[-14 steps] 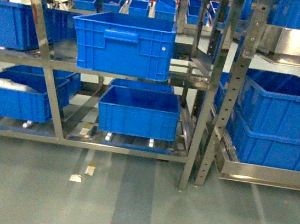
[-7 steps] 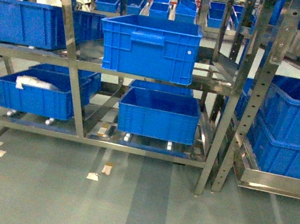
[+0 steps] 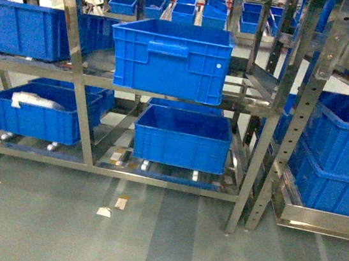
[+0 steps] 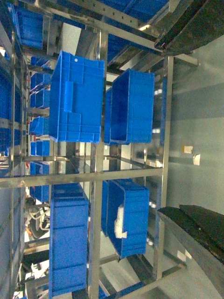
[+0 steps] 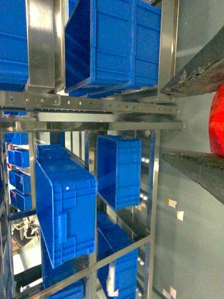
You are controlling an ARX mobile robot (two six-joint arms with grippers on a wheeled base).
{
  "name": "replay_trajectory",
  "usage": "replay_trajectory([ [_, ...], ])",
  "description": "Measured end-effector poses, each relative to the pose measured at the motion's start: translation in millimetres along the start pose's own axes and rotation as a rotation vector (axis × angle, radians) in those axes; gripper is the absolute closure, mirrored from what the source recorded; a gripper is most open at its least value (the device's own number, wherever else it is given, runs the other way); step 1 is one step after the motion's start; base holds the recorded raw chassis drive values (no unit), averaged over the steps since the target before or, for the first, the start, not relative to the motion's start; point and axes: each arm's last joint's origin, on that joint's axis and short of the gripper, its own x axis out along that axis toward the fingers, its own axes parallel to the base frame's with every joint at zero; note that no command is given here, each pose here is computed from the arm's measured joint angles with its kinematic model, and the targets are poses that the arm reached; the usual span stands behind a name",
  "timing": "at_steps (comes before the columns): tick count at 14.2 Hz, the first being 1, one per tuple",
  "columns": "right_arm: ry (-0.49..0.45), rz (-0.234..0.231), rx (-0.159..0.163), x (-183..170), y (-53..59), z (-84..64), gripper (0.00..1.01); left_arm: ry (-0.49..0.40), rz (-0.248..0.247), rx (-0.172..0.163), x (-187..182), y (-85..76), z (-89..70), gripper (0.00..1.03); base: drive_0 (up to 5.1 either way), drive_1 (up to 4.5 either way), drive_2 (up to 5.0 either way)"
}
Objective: Pick red block from blue box to shelf
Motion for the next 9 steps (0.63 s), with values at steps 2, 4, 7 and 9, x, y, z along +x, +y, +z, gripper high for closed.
replay_trajectory([
  [2, 0.002, 0.000, 0.000, 0.1, 0.0, -0.1, 0.73, 0.000, 0.000, 0.000, 0.0, 0.0, 0.0, 0.05, 0.3, 4.13, -3.6],
  [4, 0.002, 0.000, 0.000, 0.1, 0.0, -0.1, 0.73, 0.000, 0.000, 0.000, 0.0, 0.0, 0.0, 0.05, 0.2, 4.09, -3.7],
  [7, 0.002, 0.000, 0.000, 0.1, 0.0, -0.2, 0.73, 0.000, 0.000, 0.000, 0.0, 0.0, 0.0, 0.05, 0.1, 3.87, -3.6],
  [9, 0.000, -0.001, 0.000, 0.0, -0.1, 0.0, 0.73, 0.001, 0.000, 0.000, 0.0, 0.0, -0.1, 0.05, 0.1, 3.64, -3.4],
])
